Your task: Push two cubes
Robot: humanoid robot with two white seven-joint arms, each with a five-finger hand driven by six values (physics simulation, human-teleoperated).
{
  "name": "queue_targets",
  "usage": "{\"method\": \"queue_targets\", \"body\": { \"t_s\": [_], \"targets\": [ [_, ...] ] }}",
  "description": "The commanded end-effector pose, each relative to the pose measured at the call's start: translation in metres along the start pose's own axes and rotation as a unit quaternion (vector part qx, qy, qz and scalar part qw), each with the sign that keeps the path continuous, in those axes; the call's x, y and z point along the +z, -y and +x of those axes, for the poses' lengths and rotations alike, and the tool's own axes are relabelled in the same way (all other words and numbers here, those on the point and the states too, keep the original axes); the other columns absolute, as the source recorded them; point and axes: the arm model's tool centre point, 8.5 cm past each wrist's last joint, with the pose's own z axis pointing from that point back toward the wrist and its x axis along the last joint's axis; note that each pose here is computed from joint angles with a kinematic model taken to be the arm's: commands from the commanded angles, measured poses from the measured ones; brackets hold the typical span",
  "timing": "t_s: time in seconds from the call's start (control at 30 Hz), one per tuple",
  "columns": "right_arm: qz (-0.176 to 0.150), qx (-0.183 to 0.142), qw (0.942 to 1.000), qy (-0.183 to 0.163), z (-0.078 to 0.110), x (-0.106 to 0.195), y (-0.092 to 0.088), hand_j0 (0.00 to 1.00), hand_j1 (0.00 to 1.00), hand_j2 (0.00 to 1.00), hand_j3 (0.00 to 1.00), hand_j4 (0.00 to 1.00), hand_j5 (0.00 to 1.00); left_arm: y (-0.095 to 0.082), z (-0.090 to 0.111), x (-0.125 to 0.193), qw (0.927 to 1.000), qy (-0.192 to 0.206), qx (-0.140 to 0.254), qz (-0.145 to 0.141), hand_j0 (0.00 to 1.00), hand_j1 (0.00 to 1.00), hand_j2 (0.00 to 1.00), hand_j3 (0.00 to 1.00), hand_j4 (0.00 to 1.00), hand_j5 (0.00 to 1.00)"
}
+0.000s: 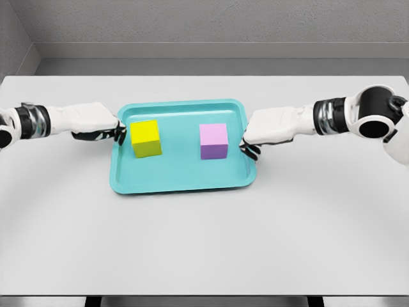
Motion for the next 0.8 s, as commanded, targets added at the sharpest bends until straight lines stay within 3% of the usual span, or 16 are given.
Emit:
{"method": "queue_targets", "body": {
  "t_s": [0.0, 0.43, 0.53, 0.77],
  "targets": [
    [0.004, -0.018, 0.9997, -0.014, -0.012, -0.002, -0.006, 0.25, 0.25, 0.25, 0.25, 0.25, 0.25, -0.001, 0.004, -0.007, 1.0000, 0.005, 0.002, 0.002, 0.38, 0.38, 0.38, 0.38, 0.38, 0.38],
    [0.004, -0.026, 0.9996, -0.003, -0.015, -0.030, 0.002, 0.26, 0.26, 0.26, 0.26, 0.26, 0.26, -0.003, -0.007, -0.015, 0.9999, -0.009, 0.014, 0.001, 0.38, 0.38, 0.38, 0.38, 0.38, 0.38],
    [0.006, -0.044, 0.9989, -0.017, -0.028, -0.036, 0.002, 0.26, 0.26, 0.26, 0.26, 0.26, 0.26, -0.003, -0.011, -0.014, 0.9998, -0.014, 0.016, 0.000, 0.38, 0.38, 0.38, 0.38, 0.38, 0.38],
    [0.028, -0.054, 0.9979, -0.023, -0.033, -0.049, -0.010, 0.26, 0.26, 0.26, 0.26, 0.26, 0.26, -0.008, -0.011, -0.012, 0.9998, -0.013, 0.016, 0.005, 0.38, 0.38, 0.38, 0.38, 0.38, 0.38]
  ]
}}
